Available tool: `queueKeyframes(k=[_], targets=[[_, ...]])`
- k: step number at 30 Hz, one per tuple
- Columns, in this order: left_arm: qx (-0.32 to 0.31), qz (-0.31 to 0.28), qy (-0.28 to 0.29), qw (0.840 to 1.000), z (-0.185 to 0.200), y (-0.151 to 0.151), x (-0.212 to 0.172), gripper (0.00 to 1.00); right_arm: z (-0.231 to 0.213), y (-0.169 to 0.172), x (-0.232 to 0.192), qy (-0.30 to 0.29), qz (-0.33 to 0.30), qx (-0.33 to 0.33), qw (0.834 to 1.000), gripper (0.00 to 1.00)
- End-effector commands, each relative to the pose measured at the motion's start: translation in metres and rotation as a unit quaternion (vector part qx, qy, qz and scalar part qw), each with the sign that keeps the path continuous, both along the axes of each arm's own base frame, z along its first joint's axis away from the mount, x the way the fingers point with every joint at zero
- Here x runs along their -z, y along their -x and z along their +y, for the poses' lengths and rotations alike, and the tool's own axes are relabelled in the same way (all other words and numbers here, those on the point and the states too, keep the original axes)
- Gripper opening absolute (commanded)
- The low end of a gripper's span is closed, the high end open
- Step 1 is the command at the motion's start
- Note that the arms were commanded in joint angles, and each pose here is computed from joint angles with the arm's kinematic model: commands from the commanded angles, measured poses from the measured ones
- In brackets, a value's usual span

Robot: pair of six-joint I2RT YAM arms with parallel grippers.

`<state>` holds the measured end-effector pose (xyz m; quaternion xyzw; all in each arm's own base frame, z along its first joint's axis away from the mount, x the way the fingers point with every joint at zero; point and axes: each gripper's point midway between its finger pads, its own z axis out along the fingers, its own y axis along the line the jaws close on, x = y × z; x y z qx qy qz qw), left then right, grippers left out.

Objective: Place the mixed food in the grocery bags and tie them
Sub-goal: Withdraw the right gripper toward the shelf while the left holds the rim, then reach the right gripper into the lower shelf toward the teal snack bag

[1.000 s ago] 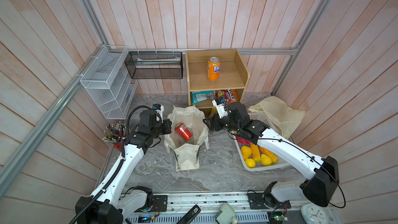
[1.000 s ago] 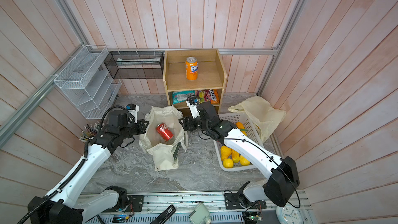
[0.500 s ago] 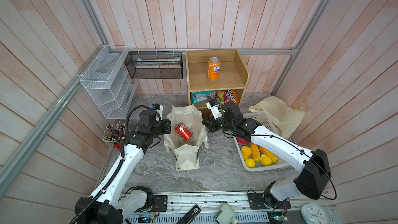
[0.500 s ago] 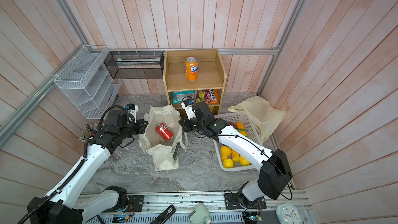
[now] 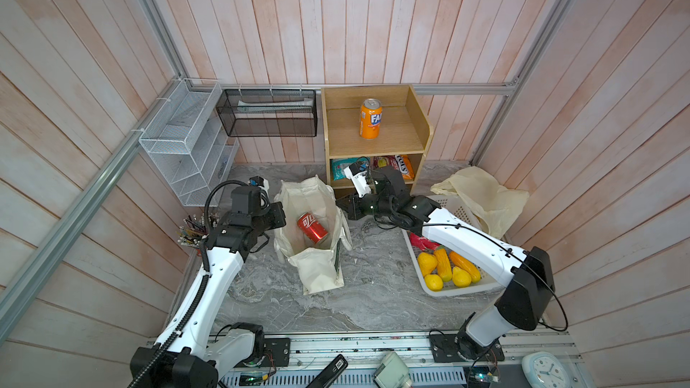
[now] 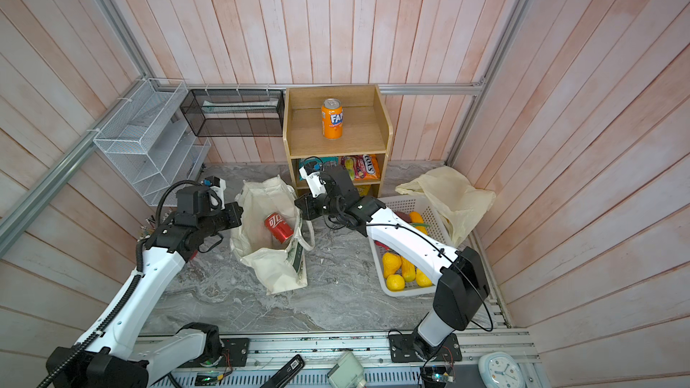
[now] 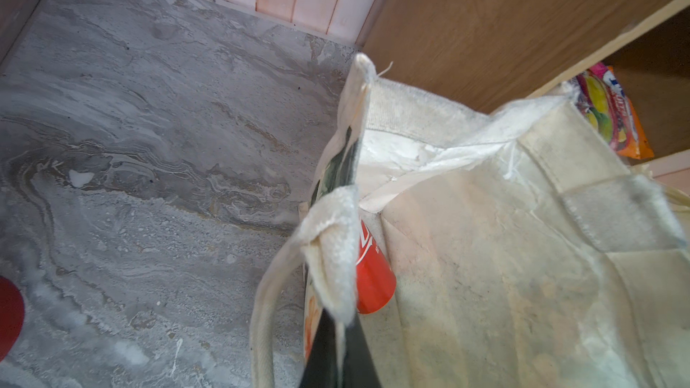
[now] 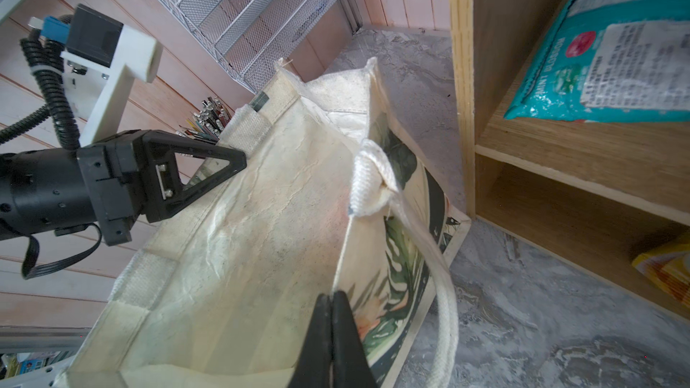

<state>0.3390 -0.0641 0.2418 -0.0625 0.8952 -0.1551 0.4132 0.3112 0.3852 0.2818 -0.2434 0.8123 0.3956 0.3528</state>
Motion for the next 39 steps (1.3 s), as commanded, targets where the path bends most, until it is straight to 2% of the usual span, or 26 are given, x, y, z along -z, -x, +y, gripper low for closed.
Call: queueKeyframes(k=[1,2,6,8,13,17,20,23,32,39], targets=[[0.002,-0.050,-0.001,0.999,0.004,-0.012,-0.030,0.00,0.010,-0.003,-0.022,-0.030,-0.021,-0.005,0.999,0.00],[0.003,-0.047,0.000,0.999,0.003,-0.012,-0.028,0.00,0.009,-0.004,-0.020,-0.028,-0.020,-0.004,0.999,0.03],[0.009,-0.042,0.009,0.999,0.000,-0.009,-0.022,0.00,-0.001,-0.008,-0.024,-0.023,-0.026,0.012,0.999,0.29],[0.011,-0.041,0.011,0.999,0.000,-0.006,-0.019,0.00,-0.015,-0.012,-0.030,-0.030,-0.029,0.029,0.999,0.38],[0.015,-0.037,0.021,0.999,-0.003,0.000,-0.014,0.00,-0.066,-0.028,-0.045,-0.066,-0.023,0.096,0.993,0.48],[0.020,-0.037,0.033,0.999,-0.006,0.002,-0.013,0.00,-0.111,-0.048,-0.042,-0.087,-0.009,0.177,0.980,0.56],[0.025,-0.035,0.037,0.998,-0.008,0.003,-0.012,0.00,-0.135,-0.062,-0.036,-0.116,0.009,0.227,0.967,0.58],[0.026,-0.037,0.039,0.998,-0.009,0.004,-0.013,0.00,-0.140,-0.071,-0.029,-0.151,0.034,0.242,0.958,0.58],[0.032,-0.045,0.043,0.998,-0.011,0.008,-0.018,0.00,-0.115,-0.100,-0.002,-0.205,0.098,0.242,0.943,0.57],[0.035,-0.053,0.042,0.997,-0.011,0.009,-0.020,0.00,-0.094,-0.125,0.010,-0.220,0.118,0.259,0.933,0.57]])
